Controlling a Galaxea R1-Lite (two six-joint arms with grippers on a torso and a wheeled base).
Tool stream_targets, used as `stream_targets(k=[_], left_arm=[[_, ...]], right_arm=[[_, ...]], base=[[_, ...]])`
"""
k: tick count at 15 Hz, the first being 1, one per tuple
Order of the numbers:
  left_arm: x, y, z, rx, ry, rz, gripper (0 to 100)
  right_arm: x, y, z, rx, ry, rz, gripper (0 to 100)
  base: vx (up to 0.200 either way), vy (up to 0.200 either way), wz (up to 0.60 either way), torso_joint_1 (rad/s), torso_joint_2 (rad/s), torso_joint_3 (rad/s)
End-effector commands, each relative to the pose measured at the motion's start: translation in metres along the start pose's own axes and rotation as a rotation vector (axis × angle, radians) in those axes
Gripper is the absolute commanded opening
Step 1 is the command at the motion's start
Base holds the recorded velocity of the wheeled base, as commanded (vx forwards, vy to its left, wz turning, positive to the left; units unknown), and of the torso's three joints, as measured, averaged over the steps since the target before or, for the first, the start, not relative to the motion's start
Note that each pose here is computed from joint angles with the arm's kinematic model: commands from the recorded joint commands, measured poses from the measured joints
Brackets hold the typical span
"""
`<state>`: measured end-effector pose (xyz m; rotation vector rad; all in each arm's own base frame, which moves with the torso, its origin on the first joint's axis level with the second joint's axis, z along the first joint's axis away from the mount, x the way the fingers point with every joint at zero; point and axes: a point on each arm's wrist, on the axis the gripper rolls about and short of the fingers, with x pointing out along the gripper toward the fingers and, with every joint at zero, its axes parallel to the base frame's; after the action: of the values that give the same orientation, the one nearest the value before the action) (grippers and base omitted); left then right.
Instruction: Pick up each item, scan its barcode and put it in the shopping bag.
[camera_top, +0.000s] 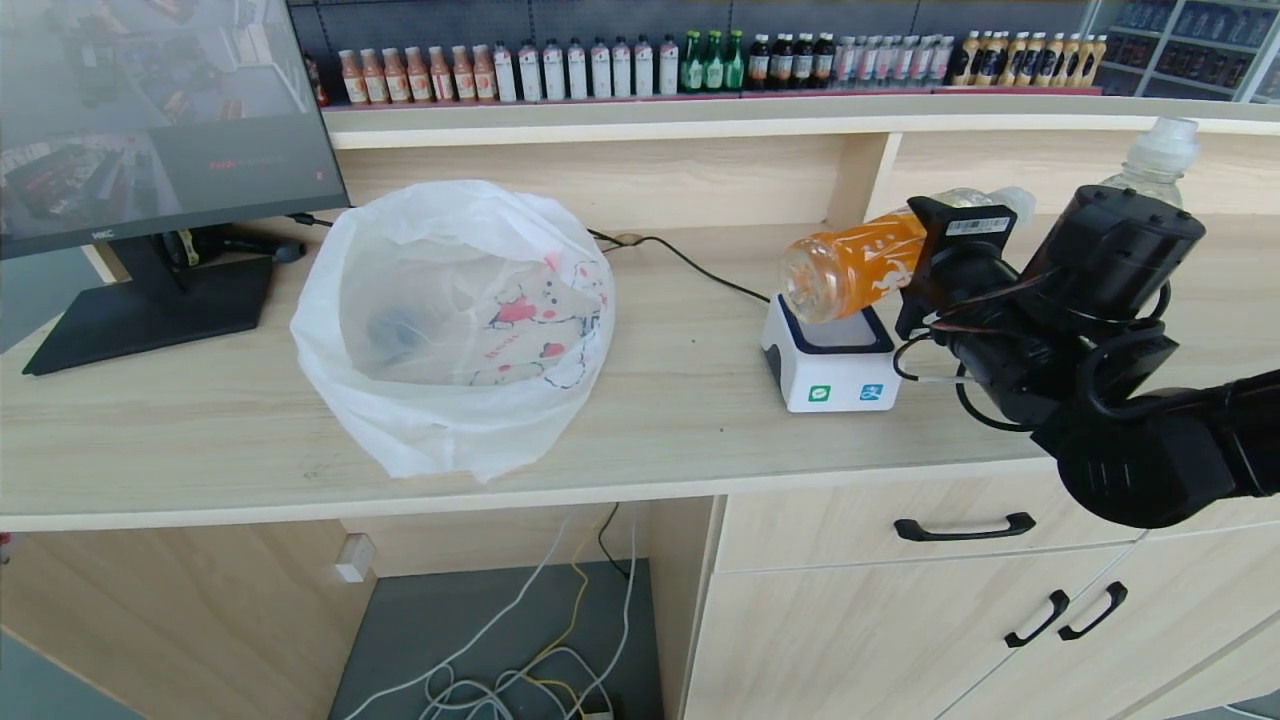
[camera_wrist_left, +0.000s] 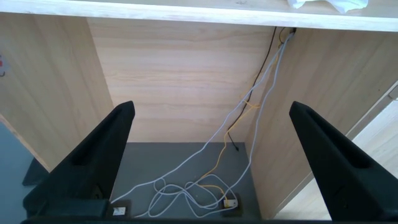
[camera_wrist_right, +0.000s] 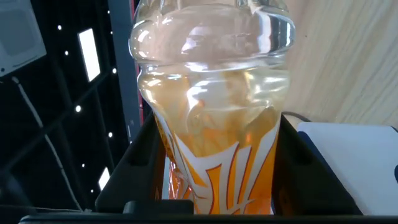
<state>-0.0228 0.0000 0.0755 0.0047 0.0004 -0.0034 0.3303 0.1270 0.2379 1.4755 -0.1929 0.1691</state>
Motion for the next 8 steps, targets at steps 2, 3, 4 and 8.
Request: stream_targets(k=[2,3,4,8], left_arm=[[0.0000,0.0000,0.0000,0.000,0.000,0.000,100],[0.0000,0.0000,0.0000,0.000,0.000,0.000,100],[0.0000,0.0000,0.0000,0.000,0.000,0.000,100],[0.0000,0.0000,0.0000,0.001,0.000,0.000,100]], right_arm=[[0.0022,-0.0053,-0.0025,-0.003,0.004,-0.012,0],[0.0025,-0.0065,-0.0029,-0.004,0.004,-0.015,0],[0.0027,-0.0066,-0.0024,-0.005,0.003,-0.015,0],[0.0022,-0.0078,-0.0023,-0.005,-0.003,-0.020,0]], base=[[0.000,0.000,0.00,0.000,0.00,0.000],[0.000,0.000,0.00,0.000,0.00,0.000],[0.000,0.000,0.00,0.000,0.00,0.000],[0.000,0.000,0.00,0.000,0.00,0.000]])
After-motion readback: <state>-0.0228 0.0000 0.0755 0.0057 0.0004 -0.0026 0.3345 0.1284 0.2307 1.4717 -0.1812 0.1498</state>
